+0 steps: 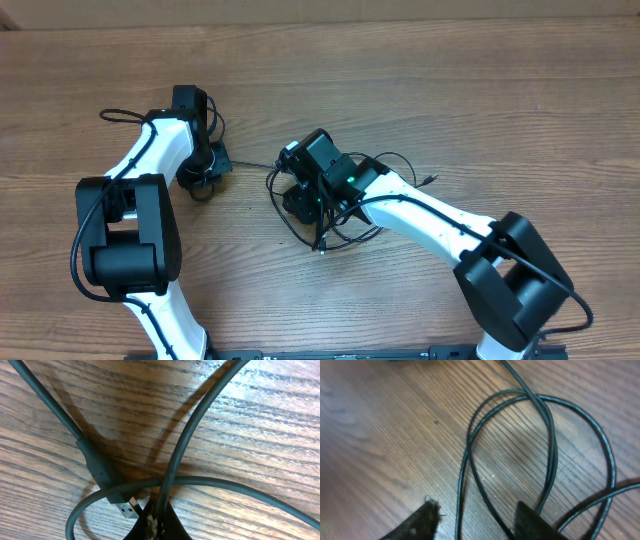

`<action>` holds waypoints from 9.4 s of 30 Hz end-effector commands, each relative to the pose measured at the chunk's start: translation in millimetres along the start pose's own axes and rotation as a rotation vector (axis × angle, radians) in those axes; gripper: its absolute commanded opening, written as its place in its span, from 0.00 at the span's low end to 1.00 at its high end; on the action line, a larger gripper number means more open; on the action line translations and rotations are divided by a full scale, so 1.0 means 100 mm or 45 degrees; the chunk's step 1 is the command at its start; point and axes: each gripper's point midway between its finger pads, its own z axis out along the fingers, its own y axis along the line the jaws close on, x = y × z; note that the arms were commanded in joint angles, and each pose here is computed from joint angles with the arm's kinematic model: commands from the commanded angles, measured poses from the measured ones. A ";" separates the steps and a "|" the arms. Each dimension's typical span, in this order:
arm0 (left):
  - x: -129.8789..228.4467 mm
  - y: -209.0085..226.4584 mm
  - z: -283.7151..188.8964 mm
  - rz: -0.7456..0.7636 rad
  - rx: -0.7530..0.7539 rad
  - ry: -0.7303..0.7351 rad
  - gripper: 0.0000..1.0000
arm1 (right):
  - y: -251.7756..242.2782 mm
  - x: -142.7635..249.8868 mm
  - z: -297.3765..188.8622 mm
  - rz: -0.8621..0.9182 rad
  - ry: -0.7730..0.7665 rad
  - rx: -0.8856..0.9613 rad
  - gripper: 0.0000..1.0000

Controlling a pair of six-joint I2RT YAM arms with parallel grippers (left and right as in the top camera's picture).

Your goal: Untangle cables

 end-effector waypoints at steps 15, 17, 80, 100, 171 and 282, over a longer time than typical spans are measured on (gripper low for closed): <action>0.25 0.23 0.40 -0.025 -0.120 0.125 0.04 | -0.31 0.29 0.10 0.080 0.142 0.134 0.04; 0.23 0.29 0.40 -0.068 -0.134 0.121 0.04 | -0.37 0.33 0.06 0.098 0.160 0.149 0.04; 0.21 0.37 0.35 -0.162 0.165 0.225 0.33 | -2.62 0.87 -1.33 1.240 0.192 0.528 0.27; -0.13 0.19 -0.61 -0.064 0.116 -0.159 0.14 | -2.40 0.65 -1.37 1.237 0.172 0.328 1.00; -1.18 2.53 -1.57 -0.209 -0.517 -0.611 0.04 | -2.40 0.65 -1.37 1.237 0.172 0.328 1.00; 1.47 -2.27 -0.27 0.972 0.430 -0.225 0.28 | -2.40 0.65 -1.37 1.237 0.172 0.328 1.00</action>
